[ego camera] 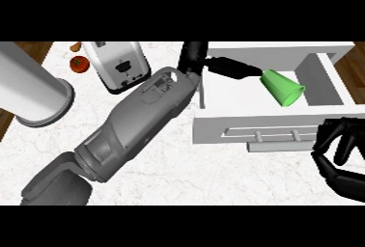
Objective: Pick up the cup, place it into the drawer and close the drawer
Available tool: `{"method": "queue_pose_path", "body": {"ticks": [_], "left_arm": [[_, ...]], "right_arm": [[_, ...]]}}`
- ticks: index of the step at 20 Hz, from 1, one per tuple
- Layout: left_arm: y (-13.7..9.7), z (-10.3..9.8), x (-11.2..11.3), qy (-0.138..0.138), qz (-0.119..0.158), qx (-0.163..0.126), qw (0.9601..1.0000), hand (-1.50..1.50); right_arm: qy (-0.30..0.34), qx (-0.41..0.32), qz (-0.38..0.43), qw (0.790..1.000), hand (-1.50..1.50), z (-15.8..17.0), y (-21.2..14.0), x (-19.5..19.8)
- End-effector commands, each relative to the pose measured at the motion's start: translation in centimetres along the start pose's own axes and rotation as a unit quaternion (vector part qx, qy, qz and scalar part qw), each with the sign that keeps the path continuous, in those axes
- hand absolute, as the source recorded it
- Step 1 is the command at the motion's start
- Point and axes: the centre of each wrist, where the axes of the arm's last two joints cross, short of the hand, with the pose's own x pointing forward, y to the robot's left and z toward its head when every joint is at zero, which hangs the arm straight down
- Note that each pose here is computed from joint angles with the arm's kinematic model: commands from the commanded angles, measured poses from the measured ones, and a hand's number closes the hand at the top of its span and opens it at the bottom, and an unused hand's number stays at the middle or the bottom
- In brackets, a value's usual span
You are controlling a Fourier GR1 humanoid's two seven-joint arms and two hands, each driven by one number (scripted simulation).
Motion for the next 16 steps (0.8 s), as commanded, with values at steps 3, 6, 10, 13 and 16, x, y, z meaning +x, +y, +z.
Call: {"method": "queue_pose_path", "body": {"ticks": [3,6,10,13,16], "left_arm": [[4.5,-0.6,1.2,0.005,0.026,0.018,0.9995,-1.50],[7.3,0.4,0.4,0.015,0.035,0.034,0.9987,-1.50],[7.8,1.1,1.9,0.017,0.047,0.044,0.9978,-1.50],[12.9,2.6,1.2,0.009,0.040,0.050,0.9979,-1.50],[13.9,3.5,1.5,0.012,0.060,0.070,0.9957,-1.50]], "right_arm": [[0.029,0.028,0.084,0.996,1.50,1.4,1.0,1.3],[0.061,0.012,0.116,0.991,1.50,0.0,1.0,2.3],[0.077,0.016,0.137,0.987,1.50,-0.1,2.8,-0.6],[0.088,0.004,0.170,0.981,1.50,-1.6,1.7,-0.9],[0.089,0.028,0.201,0.975,1.50,-1.6,4.2,-3.5]]}}
